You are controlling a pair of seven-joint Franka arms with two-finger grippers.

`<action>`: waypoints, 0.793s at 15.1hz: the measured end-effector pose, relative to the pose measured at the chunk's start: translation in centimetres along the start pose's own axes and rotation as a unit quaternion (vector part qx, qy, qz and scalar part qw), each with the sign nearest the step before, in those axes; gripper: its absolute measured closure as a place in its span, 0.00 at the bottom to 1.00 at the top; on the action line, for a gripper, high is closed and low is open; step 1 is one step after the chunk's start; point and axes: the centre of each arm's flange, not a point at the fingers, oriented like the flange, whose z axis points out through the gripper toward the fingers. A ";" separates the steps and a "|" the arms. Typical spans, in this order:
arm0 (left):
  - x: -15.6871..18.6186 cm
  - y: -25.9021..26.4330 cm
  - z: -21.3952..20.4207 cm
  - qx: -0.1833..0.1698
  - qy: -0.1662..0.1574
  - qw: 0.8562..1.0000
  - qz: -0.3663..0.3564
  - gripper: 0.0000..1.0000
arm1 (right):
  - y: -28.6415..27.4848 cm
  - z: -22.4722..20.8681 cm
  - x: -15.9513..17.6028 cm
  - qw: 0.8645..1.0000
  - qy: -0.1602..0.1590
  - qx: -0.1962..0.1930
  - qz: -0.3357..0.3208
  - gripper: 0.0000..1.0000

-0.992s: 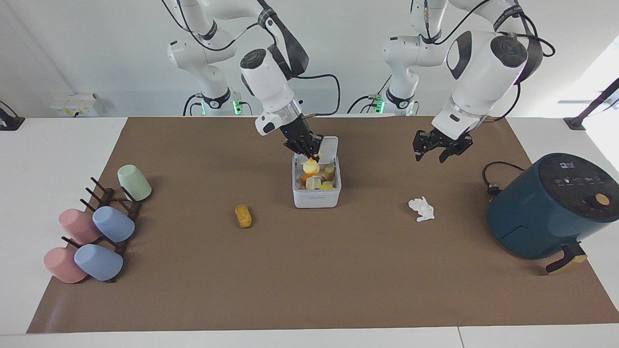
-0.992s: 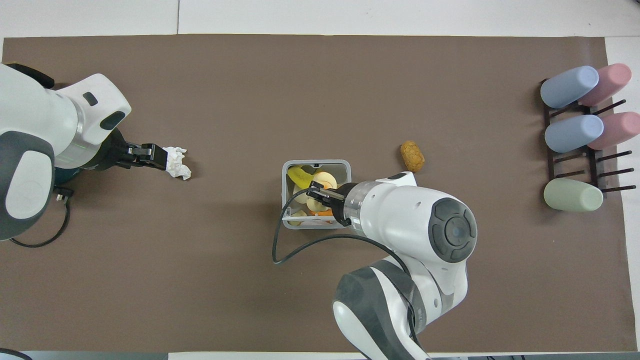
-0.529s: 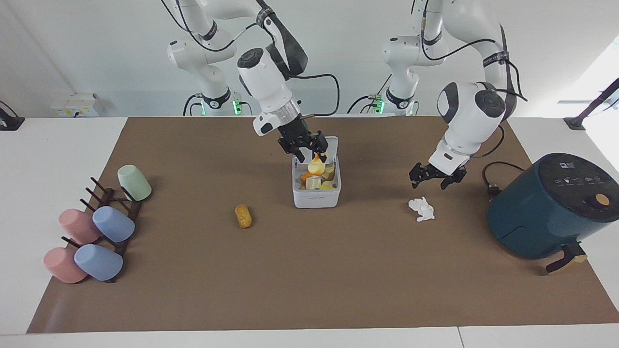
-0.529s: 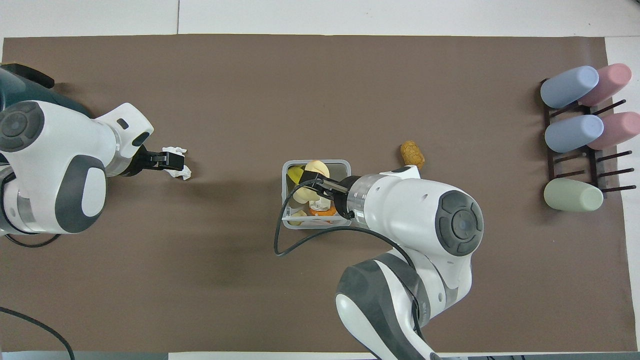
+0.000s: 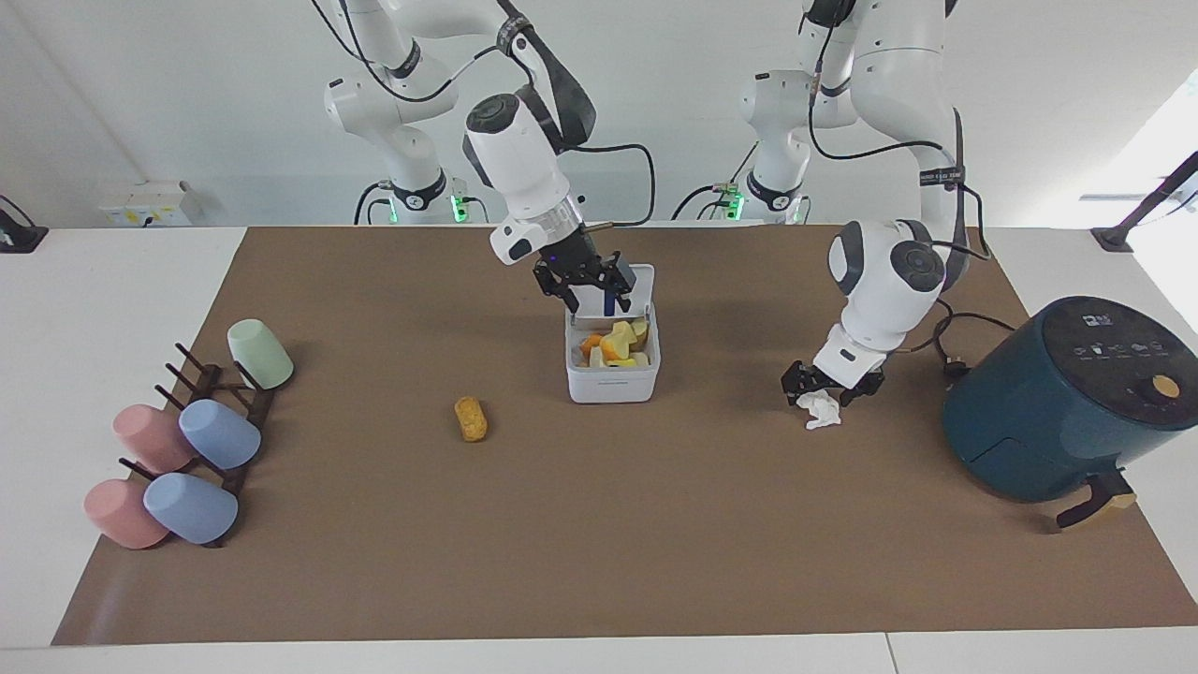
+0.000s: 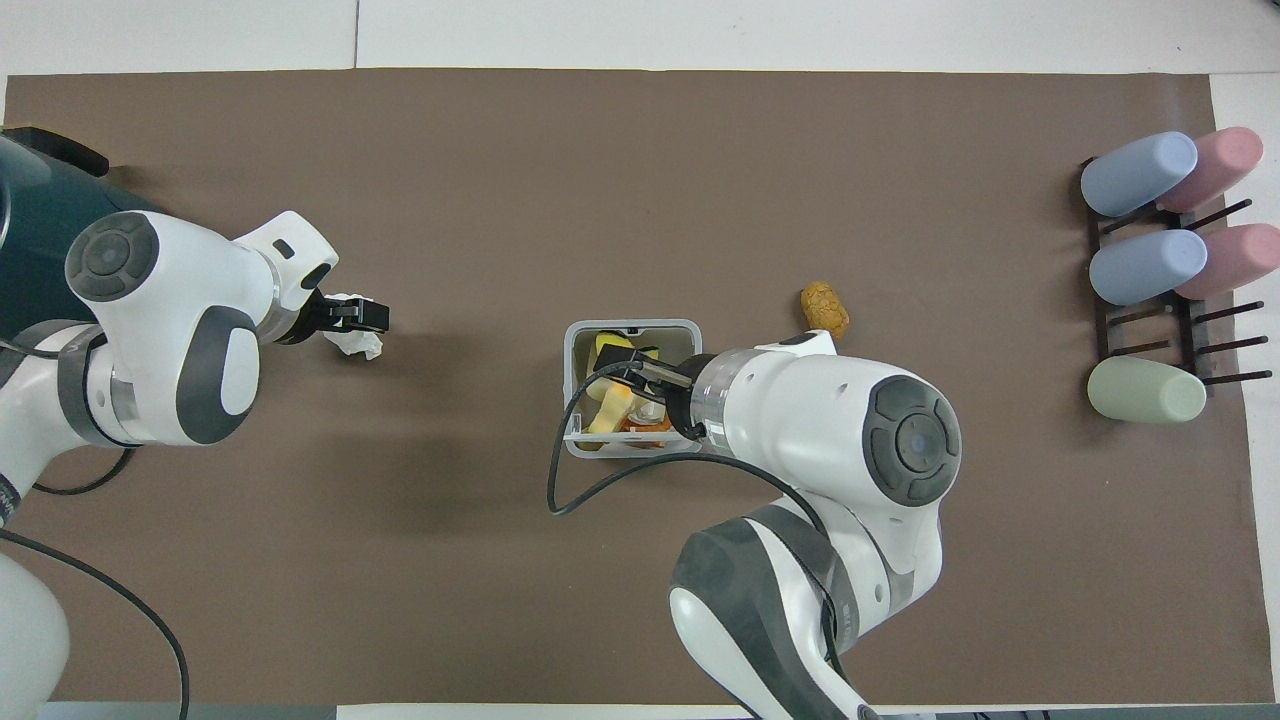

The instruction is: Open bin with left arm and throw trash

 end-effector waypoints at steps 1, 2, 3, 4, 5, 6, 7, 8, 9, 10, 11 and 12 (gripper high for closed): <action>0.0 0.0 0.1 0.000 0.000 1.000 0.000 0.04 | 0.5 -0.5 1.0 1.000 0.006 -0.012 -0.018 0.00; 0.2 0.0 -0.1 0.000 0.002 1.000 0.000 0.12 | 1.4 -1.2 2.6 0.999 0.011 -0.020 -0.037 0.00; 0.3 0.0 -0.3 0.000 0.004 1.000 0.000 0.25 | 2.6 -1.8 4.6 0.998 0.015 -0.027 -0.058 0.00; 0.5 0.0 -0.5 0.000 0.006 1.000 0.000 0.37 | 4.1 -2.1 6.8 0.996 0.016 -0.034 -0.081 0.00; 0.6 0.0 -0.6 0.000 0.007 1.000 0.001 0.48 | 5.7 -1.8 8.8 0.993 0.018 -0.043 -0.105 0.00; 0.6 0.0 -0.7 0.000 0.006 1.000 0.001 0.59 | 7.3 -1.1 10.6 0.990 0.017 -0.057 -0.129 0.00; 0.7 0.1 -0.9 0.000 0.004 1.000 0.001 0.71 | 8.5 0.0 11.7 0.985 0.012 -0.071 -0.155 0.00; 0.9 0.1 -1.2 -0.001 0.003 1.000 0.002 0.81 | 9.3 1.2 12.3 0.980 0.005 -0.084 -0.180 0.00; 1.2 0.2 -1.7 -0.001 0.001 1.000 0.003 0.89 | 9.8 2.5 12.5 0.974 -0.005 -0.093 -0.204 0.00; 1.5 0.4 -2.4 -0.002 -0.003 1.000 0.003 0.93 | 10.2 3.7 12.6 0.968 -0.014 -0.101 -0.230 0.00; 2.1 0.7 -3.6 -0.002 -0.007 1.000 0.000 0.93 | 10.6 4.7 12.7 0.960 -0.022 -0.106 -0.258 0.00; 2.8 1.2 -5.1 -0.004 -0.010 1.000 -0.008 0.93 | 11.1 5.6 12.9 0.951 -0.028 -0.111 -0.288 0.00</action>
